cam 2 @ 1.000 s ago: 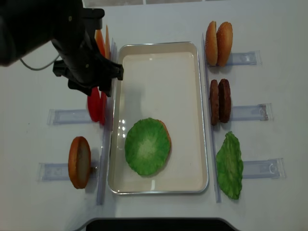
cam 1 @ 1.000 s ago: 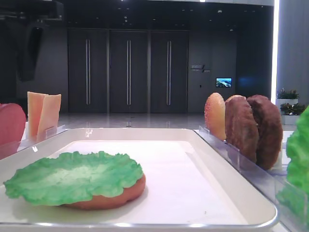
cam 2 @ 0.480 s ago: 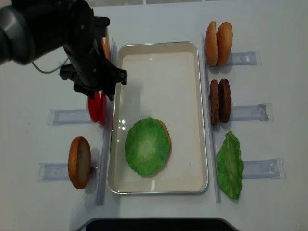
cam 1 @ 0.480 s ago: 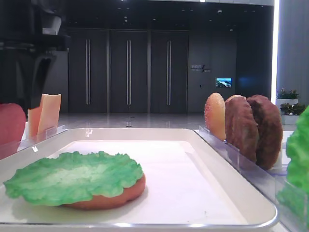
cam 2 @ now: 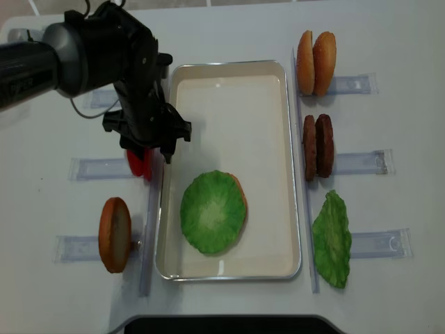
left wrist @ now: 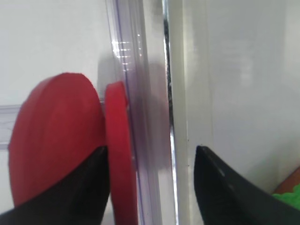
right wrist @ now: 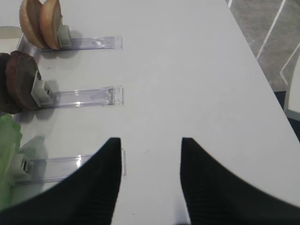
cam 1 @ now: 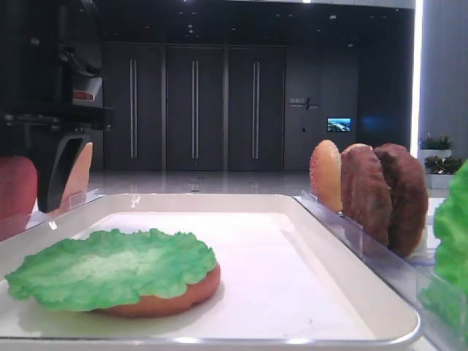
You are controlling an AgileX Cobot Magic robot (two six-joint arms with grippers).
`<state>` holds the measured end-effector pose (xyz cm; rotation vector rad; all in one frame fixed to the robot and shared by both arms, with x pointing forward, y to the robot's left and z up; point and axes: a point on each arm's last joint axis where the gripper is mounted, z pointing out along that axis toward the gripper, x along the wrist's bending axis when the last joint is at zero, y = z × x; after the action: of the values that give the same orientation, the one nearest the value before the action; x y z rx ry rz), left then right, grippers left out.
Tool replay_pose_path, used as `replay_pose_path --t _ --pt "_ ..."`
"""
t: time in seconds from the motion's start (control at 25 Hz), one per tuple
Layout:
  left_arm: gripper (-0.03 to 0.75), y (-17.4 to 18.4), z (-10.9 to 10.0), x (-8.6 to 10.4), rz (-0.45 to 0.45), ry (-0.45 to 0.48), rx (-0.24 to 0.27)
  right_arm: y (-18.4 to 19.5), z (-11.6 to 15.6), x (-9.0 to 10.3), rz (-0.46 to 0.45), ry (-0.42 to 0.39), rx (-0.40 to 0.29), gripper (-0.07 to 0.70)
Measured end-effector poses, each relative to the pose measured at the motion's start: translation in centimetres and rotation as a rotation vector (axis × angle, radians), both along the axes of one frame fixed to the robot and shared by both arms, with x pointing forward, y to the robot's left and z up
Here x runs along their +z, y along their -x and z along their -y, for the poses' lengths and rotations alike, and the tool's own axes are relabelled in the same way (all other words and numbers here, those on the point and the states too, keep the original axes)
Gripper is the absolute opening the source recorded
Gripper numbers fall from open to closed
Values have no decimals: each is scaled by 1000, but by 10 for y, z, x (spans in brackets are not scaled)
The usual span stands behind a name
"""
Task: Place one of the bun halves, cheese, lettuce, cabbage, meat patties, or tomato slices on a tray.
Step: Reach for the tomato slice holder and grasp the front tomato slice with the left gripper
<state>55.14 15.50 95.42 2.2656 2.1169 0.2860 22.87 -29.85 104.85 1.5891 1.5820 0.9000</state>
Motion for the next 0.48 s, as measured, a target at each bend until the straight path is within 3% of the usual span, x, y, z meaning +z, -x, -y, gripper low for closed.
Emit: replay_pose_path --t 0.48 --pt "430 -4 1 6 19 -2 -9 0 0 0 0 0 0 290"
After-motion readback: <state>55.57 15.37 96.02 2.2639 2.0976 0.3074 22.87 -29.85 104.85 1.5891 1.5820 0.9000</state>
